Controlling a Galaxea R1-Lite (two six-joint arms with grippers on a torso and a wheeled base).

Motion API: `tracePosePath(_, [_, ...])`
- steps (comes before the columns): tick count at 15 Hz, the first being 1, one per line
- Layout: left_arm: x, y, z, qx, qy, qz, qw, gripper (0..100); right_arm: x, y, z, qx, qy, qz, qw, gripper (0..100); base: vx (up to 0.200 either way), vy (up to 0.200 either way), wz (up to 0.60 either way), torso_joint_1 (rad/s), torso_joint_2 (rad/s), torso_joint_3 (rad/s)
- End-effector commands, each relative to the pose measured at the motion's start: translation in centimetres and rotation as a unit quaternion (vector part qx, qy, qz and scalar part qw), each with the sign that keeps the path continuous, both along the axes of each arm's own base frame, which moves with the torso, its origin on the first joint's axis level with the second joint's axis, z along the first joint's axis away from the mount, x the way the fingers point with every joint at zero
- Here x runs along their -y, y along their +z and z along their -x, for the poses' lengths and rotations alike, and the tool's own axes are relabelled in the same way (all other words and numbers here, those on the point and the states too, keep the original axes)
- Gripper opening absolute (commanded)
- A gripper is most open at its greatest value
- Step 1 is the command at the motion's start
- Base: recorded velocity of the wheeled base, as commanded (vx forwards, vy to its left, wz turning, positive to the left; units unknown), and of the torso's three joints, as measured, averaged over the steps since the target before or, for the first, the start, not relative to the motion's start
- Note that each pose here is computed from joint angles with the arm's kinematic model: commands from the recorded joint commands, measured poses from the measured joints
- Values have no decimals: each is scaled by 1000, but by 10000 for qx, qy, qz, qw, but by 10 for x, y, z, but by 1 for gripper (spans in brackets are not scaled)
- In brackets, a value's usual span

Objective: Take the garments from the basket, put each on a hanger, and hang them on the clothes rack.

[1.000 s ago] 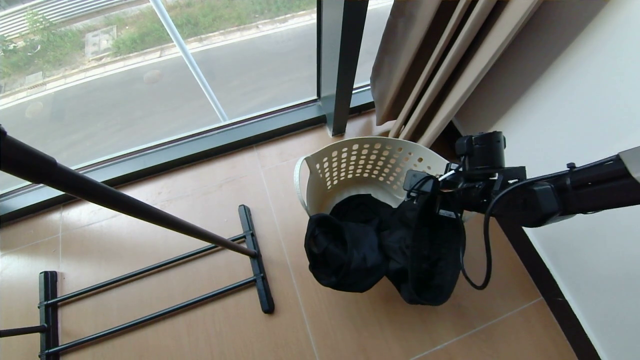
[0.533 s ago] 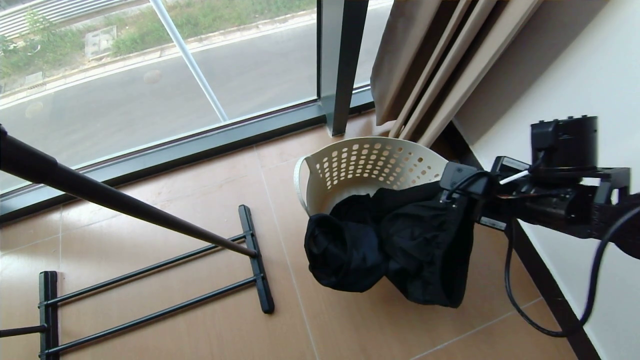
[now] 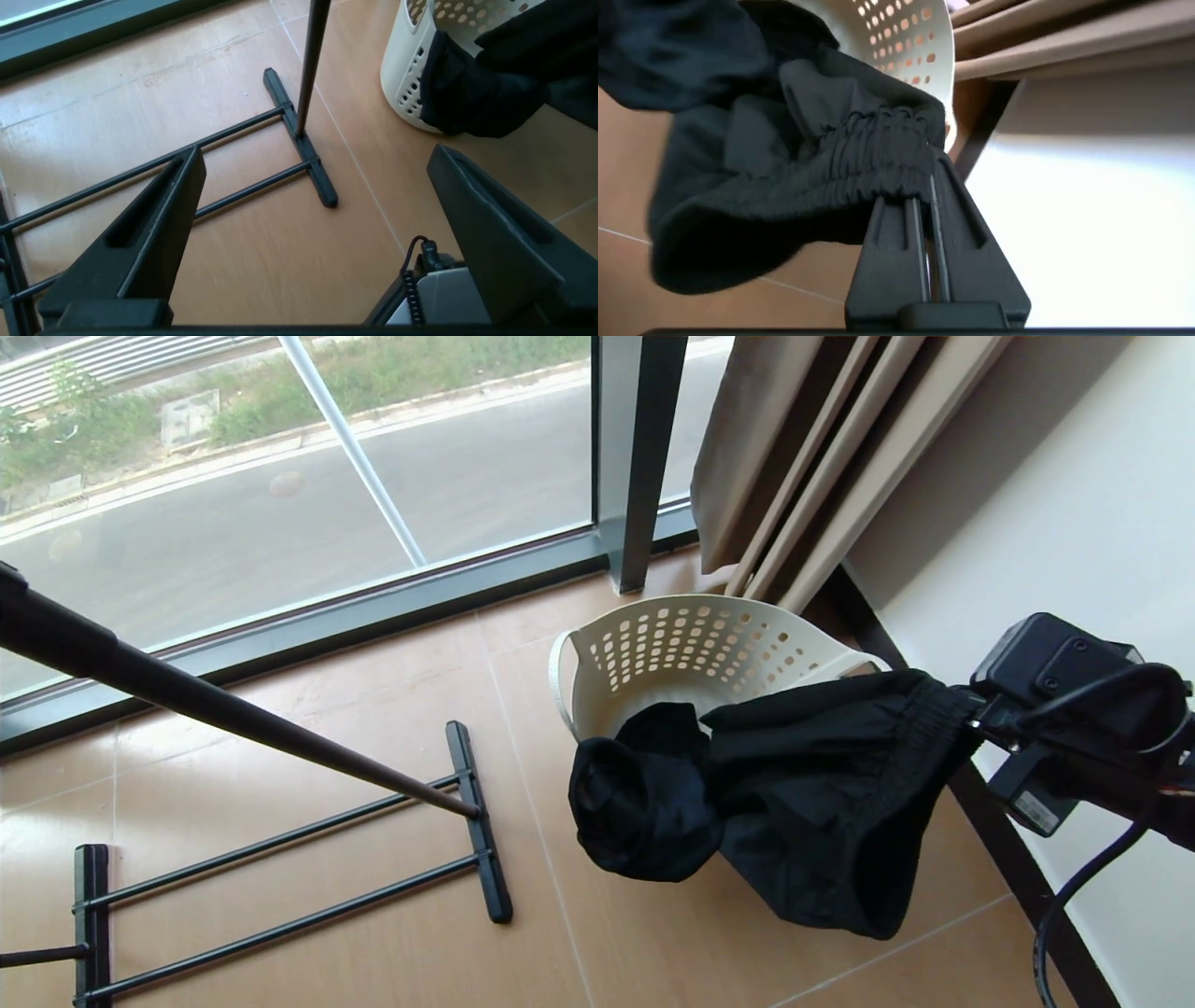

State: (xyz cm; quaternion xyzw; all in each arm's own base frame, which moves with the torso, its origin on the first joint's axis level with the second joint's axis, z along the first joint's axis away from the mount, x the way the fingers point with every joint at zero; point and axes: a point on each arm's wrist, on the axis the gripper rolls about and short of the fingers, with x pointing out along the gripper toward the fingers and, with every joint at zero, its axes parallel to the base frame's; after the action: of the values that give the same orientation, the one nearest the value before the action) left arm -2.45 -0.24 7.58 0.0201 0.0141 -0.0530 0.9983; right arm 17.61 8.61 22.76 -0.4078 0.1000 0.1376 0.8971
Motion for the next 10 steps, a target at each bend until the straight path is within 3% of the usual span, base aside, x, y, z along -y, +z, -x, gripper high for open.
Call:
tracePosePath(1, [0, 0, 0, -8, 6, -5, 10000, 100, 5, -2, 13, 28, 22, -176, 9998, 0, 0, 0, 0, 7, 2, 144])
tracePosePath(3, [0, 0, 0, -1, -9, -5, 10000, 100, 11, -13, 16, -190, -210, -473, 9985, 0, 0, 0, 0, 5, 5, 181])
tracePosePath(10, [0, 0, 0, -8, -9, -5, 10000, 100, 15, -9, 19, -71, -272, -565, 9980, 0, 0, 0, 0, 1, 3, 200])
